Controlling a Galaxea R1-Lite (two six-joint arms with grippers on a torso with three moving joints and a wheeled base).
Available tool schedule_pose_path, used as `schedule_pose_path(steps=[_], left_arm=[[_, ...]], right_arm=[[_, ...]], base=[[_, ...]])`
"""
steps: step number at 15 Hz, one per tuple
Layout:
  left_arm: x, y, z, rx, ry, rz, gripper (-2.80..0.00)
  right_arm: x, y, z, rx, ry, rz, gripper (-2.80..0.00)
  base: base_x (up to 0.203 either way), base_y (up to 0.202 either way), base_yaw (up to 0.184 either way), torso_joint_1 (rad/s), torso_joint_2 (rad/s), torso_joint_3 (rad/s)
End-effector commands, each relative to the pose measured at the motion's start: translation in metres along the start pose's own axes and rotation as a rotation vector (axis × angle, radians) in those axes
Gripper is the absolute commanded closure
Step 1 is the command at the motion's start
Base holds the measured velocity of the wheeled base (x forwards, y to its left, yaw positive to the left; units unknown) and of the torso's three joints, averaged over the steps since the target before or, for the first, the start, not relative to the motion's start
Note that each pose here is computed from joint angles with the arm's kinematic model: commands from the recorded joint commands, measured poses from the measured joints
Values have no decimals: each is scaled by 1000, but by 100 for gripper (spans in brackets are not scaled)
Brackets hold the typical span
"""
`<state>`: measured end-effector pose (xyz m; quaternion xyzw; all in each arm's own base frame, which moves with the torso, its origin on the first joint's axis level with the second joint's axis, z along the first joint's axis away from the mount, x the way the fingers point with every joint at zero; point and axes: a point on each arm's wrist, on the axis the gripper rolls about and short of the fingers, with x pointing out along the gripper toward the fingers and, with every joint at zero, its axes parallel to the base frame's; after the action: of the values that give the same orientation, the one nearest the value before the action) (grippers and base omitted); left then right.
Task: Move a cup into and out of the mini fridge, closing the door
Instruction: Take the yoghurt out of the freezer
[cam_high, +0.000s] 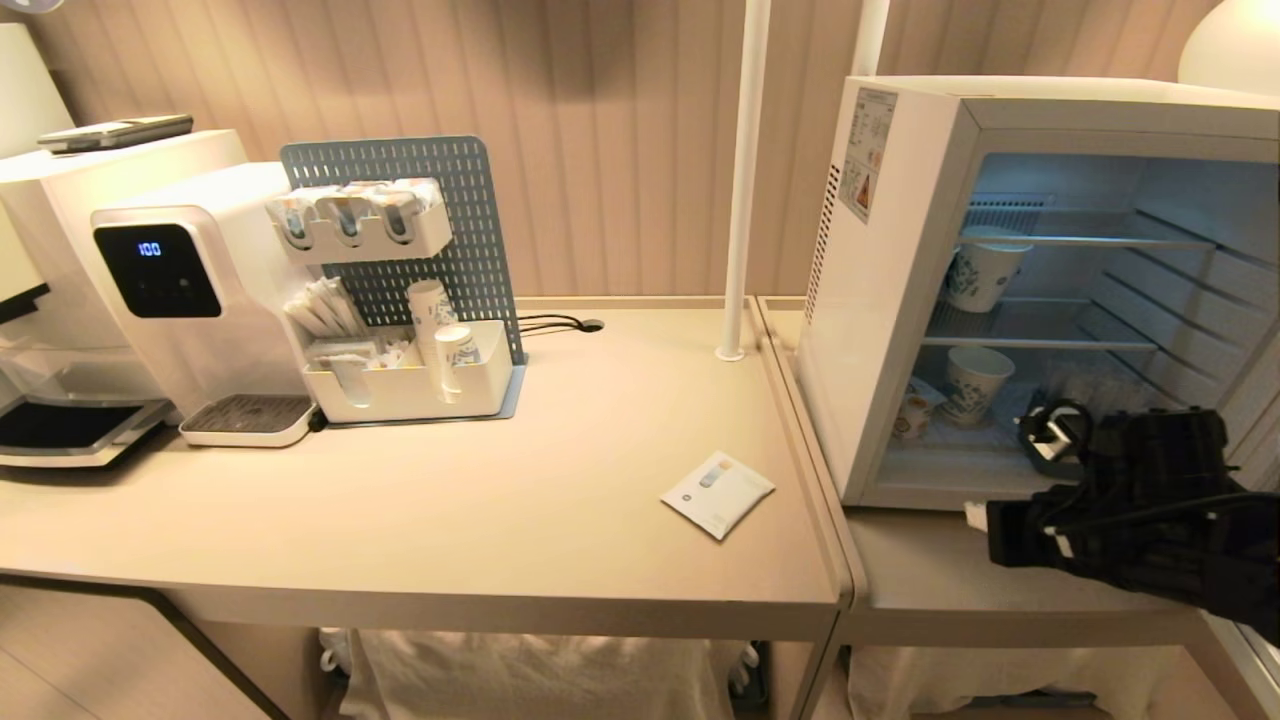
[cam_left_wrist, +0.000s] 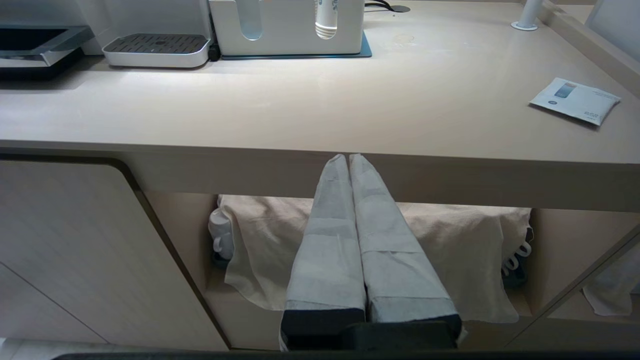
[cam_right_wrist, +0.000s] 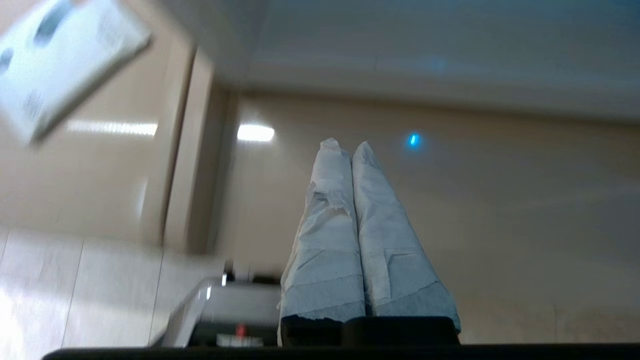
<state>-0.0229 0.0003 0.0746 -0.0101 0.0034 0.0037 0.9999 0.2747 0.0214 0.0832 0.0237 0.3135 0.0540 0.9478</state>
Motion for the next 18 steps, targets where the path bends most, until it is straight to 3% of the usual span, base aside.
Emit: schedule_pose_path(steps=[1, 4, 6, 7, 9, 18], left_arm=[[0, 0, 0, -1, 2, 0, 0], [0, 0, 0, -1, 2, 0, 0], [0, 0, 0, -1, 2, 0, 0], [0, 0, 0, -1, 2, 0, 0], [0, 0, 0, -1, 2, 0, 0], [0, 0, 0, -1, 2, 0, 0]], right_arm=[[48, -3, -4, 23, -53, -32, 0], [70, -7, -4, 42, -189, -115, 0], [83, -8, -10, 23, -225, -156, 0], [88, -9, -12, 4, -230, -182, -280], [96, -9, -9, -15, -261, -264, -280], [103, -2, 6, -21, -321, -245, -280]], base=[[0, 0, 0, 0, 0, 0], [0, 0, 0, 0, 0, 0], [0, 0, 0, 0, 0, 0], [0, 0, 0, 0, 0, 0], [0, 0, 0, 0, 0, 0], [0, 0, 0, 0, 0, 0]])
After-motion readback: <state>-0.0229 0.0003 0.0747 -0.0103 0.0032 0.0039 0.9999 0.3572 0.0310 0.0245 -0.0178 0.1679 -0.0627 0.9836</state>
